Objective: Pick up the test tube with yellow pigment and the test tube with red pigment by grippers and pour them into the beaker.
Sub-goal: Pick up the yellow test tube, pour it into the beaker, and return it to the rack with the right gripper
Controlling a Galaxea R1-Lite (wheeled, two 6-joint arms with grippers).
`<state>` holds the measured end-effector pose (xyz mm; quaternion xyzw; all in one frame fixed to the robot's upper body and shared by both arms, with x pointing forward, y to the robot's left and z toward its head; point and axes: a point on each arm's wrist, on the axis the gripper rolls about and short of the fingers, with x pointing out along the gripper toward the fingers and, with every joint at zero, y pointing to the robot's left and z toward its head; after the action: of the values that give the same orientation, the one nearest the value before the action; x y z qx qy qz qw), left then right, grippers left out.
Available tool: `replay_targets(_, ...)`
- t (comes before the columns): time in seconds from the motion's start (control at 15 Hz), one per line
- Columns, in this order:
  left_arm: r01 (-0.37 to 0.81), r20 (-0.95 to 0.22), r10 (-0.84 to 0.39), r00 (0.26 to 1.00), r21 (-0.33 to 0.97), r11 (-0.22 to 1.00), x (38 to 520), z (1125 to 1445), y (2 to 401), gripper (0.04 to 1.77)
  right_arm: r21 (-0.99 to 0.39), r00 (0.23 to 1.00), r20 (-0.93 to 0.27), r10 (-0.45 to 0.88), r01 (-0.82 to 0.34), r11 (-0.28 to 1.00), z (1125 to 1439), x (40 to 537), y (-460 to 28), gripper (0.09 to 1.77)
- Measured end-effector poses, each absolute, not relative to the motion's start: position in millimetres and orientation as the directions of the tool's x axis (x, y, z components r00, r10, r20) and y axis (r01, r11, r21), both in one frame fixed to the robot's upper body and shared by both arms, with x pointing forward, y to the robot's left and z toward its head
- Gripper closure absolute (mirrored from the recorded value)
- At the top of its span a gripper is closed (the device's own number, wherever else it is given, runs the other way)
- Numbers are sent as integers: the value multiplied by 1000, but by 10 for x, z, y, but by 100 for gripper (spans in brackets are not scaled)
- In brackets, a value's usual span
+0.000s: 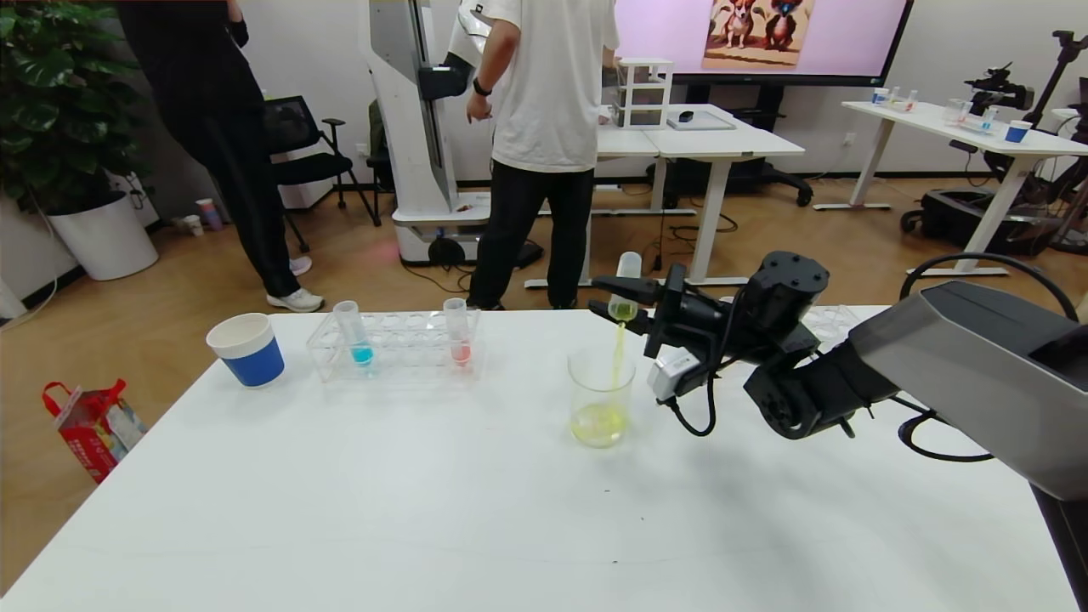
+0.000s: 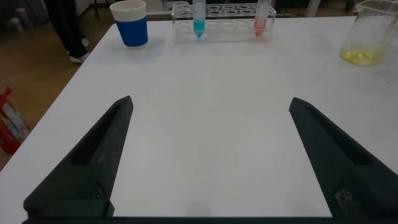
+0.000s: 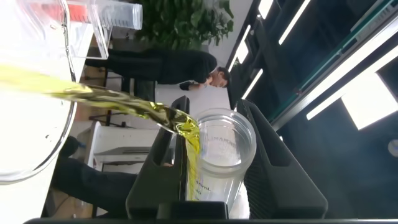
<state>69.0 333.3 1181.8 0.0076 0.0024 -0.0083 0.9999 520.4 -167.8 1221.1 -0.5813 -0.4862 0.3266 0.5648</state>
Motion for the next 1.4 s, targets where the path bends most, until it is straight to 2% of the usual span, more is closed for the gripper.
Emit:
replay_targets(0.6,17,-5,-17,1000,15,1000,690,11818,3333,6,-930,309,167,936,364,46,12222,5214,-1676,134)
replay_targets(0.93,17,-4,-17,1000,15,1000,690,11819,3333,6,-932,302,163,939,360,46,12229,5189,-1665,134)
replay_targets(1.2,17,-5,-17,1000,15,1000,690,11818,3333,6,-979,300,191,935,125,160,12366,5123,-1611,134)
replay_targets(1.4,17,-5,-17,1000,15,1000,690,11818,3333,6,-948,364,273,891,-54,312,12715,5061,-1680,134)
